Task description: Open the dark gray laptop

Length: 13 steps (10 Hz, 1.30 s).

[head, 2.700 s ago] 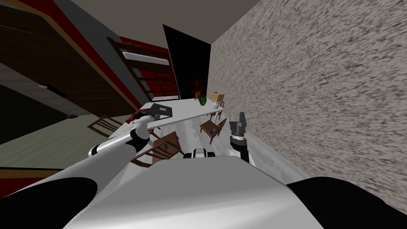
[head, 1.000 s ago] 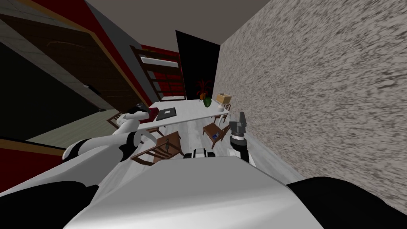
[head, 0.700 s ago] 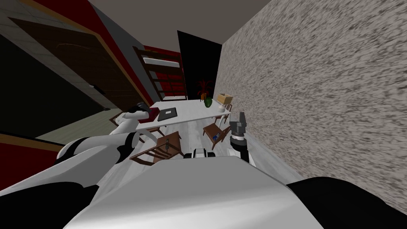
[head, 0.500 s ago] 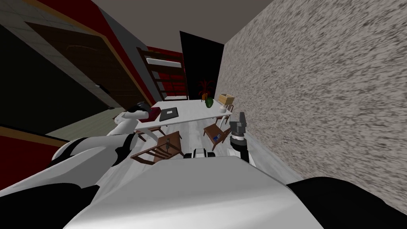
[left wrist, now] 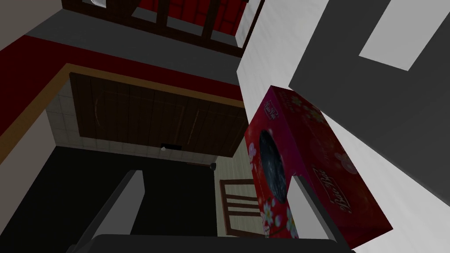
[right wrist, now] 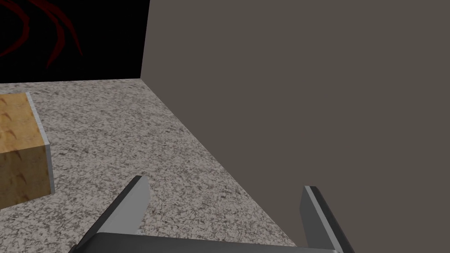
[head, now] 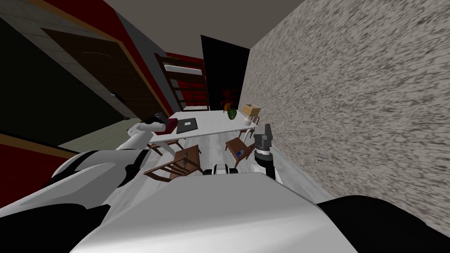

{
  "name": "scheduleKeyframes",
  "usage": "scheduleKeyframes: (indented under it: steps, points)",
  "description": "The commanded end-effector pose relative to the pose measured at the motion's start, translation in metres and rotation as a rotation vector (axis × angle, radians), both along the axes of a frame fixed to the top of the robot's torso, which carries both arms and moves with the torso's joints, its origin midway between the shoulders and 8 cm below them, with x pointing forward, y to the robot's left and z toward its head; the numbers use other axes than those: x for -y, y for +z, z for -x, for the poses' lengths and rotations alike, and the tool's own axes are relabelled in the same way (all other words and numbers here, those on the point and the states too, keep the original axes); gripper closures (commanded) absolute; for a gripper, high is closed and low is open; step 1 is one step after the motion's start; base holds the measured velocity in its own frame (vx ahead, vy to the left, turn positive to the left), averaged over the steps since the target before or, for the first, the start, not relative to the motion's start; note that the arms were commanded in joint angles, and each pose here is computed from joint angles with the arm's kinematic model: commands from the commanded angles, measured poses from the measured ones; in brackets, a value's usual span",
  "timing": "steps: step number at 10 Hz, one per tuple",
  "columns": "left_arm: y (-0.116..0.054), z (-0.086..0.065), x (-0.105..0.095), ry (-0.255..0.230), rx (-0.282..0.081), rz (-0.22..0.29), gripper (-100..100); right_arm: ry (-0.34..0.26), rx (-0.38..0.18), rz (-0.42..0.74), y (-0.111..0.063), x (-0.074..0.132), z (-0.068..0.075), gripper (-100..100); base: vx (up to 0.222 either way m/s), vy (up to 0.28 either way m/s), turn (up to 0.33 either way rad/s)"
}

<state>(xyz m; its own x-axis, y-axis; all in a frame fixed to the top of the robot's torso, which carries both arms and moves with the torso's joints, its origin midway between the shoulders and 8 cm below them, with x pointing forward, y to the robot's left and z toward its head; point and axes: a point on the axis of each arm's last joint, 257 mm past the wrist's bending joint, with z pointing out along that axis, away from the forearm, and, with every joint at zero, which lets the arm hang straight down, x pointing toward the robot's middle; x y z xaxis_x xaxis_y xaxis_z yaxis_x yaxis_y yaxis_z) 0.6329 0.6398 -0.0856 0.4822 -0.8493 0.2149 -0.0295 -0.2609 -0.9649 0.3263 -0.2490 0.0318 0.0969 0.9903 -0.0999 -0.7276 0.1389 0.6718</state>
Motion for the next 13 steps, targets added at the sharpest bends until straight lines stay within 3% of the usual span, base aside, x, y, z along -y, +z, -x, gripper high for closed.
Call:
scheduleKeyframes:
  steps: [1, 2, 3, 5, 7, 8, 13]
  points:
    - [-0.005, -0.003, 0.011, -0.027, -0.013, 0.02, -100, 0.0, 0.0, 0.0, 0.0, 0.0, 0.0, 0, 0.047, -0.049, 0.097]
    - [-0.011, -0.005, 0.017, -0.039, -0.032, 0.005, -100, 0.0, 0.0, 0.0, 0.0, 0.0, 0.0, 0, 0.021, -0.021, 0.007]
    - [-0.006, -0.003, 0.017, -0.041, -0.016, 0.049, -100, 0.0, 0.0, 0.0, 0.0, 0.0, 0.0, 0, 0.042, -0.035, 0.16]
    - [-0.02, -0.006, 0.028, -0.064, -0.053, 0.028, -100, 0.0, 0.0, 0.0, 0.0, 0.0, 0.0, 0, 0.033, -0.027, 0.04]
    - [-0.021, -0.006, 0.029, -0.064, -0.054, 0.028, -100, 0.0, 0.0, 0.0, 0.0, 0.0, 0.0, 0, 0.001, -0.002, -0.008]
    - [-0.021, -0.006, 0.029, -0.065, -0.055, 0.028, 0, 0.0, 0.0, 0.0, 0.0, 0.0, 0.0, 0, 0.0, 0.0, 0.0]
    - [-0.021, -0.006, 0.029, -0.065, -0.055, 0.028, 0, 0.0, 0.0, 0.0, 0.0, 0.0, 0.0, 0, 0.0, 0.0, 0.0]
